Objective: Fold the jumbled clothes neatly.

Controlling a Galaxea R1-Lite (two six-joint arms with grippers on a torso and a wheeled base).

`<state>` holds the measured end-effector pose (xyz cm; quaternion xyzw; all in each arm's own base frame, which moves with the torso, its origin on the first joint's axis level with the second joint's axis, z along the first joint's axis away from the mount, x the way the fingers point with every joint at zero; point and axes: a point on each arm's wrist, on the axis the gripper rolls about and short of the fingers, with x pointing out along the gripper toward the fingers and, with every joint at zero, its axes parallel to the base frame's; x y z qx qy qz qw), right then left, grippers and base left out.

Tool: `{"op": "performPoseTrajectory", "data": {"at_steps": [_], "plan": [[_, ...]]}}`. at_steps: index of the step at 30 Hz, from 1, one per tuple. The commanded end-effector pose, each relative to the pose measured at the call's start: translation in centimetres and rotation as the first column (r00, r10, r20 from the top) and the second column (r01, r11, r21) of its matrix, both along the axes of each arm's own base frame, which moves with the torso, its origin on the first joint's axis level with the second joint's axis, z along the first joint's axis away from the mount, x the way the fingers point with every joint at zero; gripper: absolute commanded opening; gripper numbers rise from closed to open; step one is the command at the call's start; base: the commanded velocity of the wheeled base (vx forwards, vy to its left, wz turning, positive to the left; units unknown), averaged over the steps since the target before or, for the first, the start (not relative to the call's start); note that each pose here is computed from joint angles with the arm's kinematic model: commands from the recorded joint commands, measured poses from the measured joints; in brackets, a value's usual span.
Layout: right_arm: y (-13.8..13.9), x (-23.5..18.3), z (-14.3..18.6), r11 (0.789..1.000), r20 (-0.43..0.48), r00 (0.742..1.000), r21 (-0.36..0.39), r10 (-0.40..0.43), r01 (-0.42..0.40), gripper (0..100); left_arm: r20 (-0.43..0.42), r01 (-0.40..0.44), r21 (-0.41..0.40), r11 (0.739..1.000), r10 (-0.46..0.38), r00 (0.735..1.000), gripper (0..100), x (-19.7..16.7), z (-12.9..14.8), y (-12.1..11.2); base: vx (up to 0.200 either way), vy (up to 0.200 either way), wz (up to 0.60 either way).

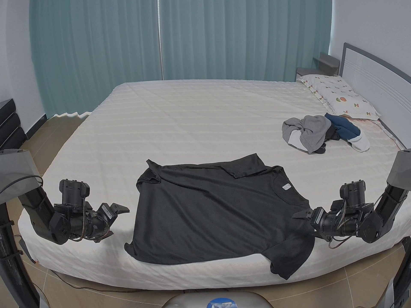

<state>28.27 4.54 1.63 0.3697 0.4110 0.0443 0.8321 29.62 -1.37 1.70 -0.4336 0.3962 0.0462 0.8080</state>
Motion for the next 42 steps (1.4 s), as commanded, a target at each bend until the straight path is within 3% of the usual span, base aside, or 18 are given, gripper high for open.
{"op": "performPoseTrajectory", "data": {"at_steps": [1, 3, 8, 21, 26, 27, 35, 42], "plan": [[-0.7, -0.3, -0.3, 0.999, -0.005, 1.000, -0.031, 0.008, -0.008, 100, -0.057, 0.114, 0.070, 0.991, -0.110, 0.992, 100, -1.9, -1.3, -1.1, 0.000, 0.000, 0.00], [-1.2, -0.4, -0.5, 0.999, -0.007, 1.000, -0.046, 0.007, -0.007, 100, -0.076, 0.171, 0.108, 0.979, -0.164, 0.984, 100, -2.8, -1.7, -1.6, 0.000, 0.000, 0.00], [-1.4, -0.5, -0.7, 0.999, -0.018, 1.000, -0.051, 0.003, -0.004, 100, -0.105, 0.207, 0.130, 0.970, -0.194, 0.975, 100, -3.6, -2.0, -2.6, 0.000, 0.000, 0.00], [-1.3, -0.5, -1.2, 0.998, -0.024, 0.999, -0.066, 0.023, -0.024, 100, -0.123, 0.215, 0.209, 0.954, -0.193, 0.974, 100, -2.5, -3.5, -4.6, 0.000, 0.000, 0.00], [-1.4, -0.5, -1.4, 0.997, -0.030, 0.999, -0.069, 0.020, -0.022, 100, -0.137, 0.234, 0.274, 0.933, -0.203, 0.970, 100, -2.7, -4.3, -6.3, 0.000, 0.000, 0.00], [-1.4, -0.5, -1.4, 0.997, -0.031, 0.999, -0.069, 0.020, -0.022, 100, -0.136, 0.231, 0.279, 0.932, -0.200, 0.970, 0, -2.7, -4.4, -6.3, 0.000, 0.000, 0.00], [-1.5, -0.6, -2.6, 0.994, -0.060, 0.997, -0.102, 0.043, -0.049, 100, -0.139, 0.200, 0.329, 0.923, -0.162, 0.977, 0, -3.0, -5.1, -6.1, 0.000, 0.000, 0.00], [-1.5, 0.6, -3.8, 0.991, -0.050, 0.999, -0.132, 0.019, -0.025, 100, -0.132, 0.150, 0.373, 0.916, -0.108, 0.985, 0, -3.2, -4.7, -5.1, 0.000, 0.000, 0.00]]}}
